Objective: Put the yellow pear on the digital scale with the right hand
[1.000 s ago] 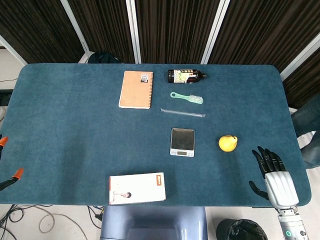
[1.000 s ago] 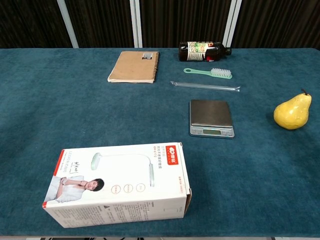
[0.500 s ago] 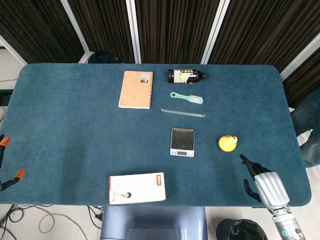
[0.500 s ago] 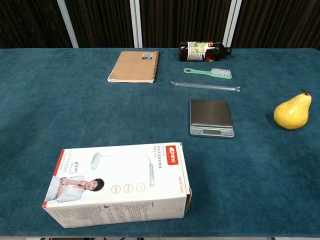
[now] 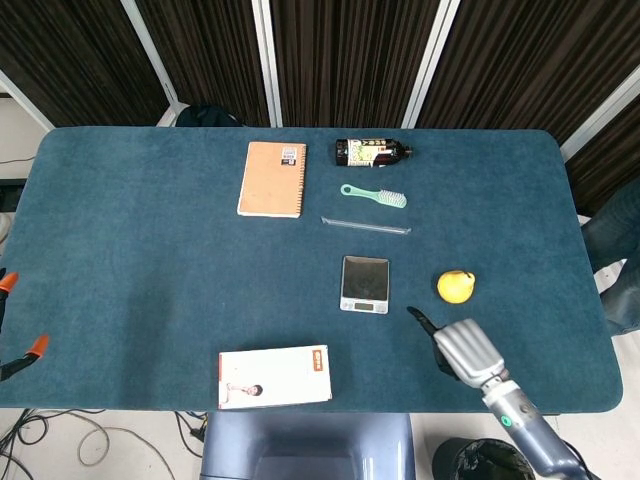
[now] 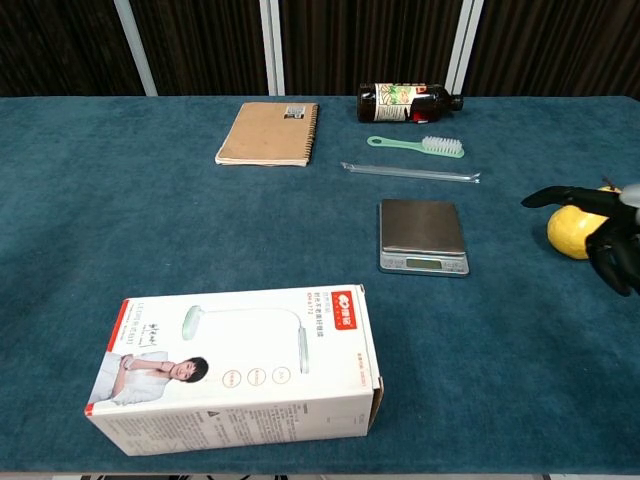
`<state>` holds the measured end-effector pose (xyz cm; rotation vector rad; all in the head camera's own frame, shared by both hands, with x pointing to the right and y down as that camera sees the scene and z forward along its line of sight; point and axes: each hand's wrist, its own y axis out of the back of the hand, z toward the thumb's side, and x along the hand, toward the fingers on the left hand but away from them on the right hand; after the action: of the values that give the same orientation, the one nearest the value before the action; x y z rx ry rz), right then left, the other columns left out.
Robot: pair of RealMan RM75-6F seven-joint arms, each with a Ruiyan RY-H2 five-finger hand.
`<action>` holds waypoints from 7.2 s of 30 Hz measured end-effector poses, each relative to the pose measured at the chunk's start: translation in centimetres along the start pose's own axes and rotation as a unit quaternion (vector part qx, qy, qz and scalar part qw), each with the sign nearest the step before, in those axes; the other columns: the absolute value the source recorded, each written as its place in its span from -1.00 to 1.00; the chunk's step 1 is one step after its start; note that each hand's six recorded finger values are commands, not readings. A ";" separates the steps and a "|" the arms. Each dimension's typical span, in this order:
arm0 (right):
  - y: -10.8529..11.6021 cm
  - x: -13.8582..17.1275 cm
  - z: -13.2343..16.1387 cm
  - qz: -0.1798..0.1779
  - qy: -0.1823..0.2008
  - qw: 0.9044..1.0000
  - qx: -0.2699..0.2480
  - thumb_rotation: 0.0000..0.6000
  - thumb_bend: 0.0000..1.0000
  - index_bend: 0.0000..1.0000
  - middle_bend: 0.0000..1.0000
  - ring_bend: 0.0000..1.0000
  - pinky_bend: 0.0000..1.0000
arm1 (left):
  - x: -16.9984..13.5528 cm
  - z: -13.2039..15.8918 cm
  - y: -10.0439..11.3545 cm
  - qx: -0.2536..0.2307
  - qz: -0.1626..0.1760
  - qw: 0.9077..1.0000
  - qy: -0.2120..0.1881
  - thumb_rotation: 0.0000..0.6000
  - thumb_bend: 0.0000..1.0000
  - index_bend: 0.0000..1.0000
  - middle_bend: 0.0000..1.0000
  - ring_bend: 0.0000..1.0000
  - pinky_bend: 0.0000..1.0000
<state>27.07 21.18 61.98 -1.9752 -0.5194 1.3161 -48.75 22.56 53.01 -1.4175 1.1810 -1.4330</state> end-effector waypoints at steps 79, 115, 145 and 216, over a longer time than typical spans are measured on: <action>-4.9 -10.8 8.0 0.099 -0.028 0.993 0.053 1.00 0.91 -1.00 0.29 0.36 0.55 | 0.4 -0.3 -0.5 0.007 -0.005 1.000 0.010 1.00 -0.63 -0.82 -0.89 -1.00 -0.91; -5.6 -10.9 8.3 0.107 -0.028 0.992 0.064 1.00 0.91 -0.99 0.29 0.36 0.55 | 0.5 -0.3 -0.5 0.010 -0.005 1.000 0.011 1.00 -0.63 -0.82 -0.89 -1.00 -0.91; -5.8 -10.8 8.7 0.103 -0.026 0.991 0.075 1.00 0.91 -0.90 0.28 0.35 0.55 | 0.4 -0.4 -0.4 0.011 -0.004 1.000 0.013 1.00 -0.63 -0.82 -0.89 -1.00 -0.91; 1.0 -3.4 -12.8 -0.094 -0.221 0.928 -0.284 1.00 -0.35 -1.00 -0.86 -1.00 -0.90 | 0.1 0.1 -0.6 0.019 -0.003 1.000 0.009 1.00 -0.63 -0.81 -0.89 -1.00 -0.91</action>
<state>37.32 14.10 66.52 -1.9827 -1.4075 1.6157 -48.64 22.63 53.66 -1.3857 1.1571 -1.4678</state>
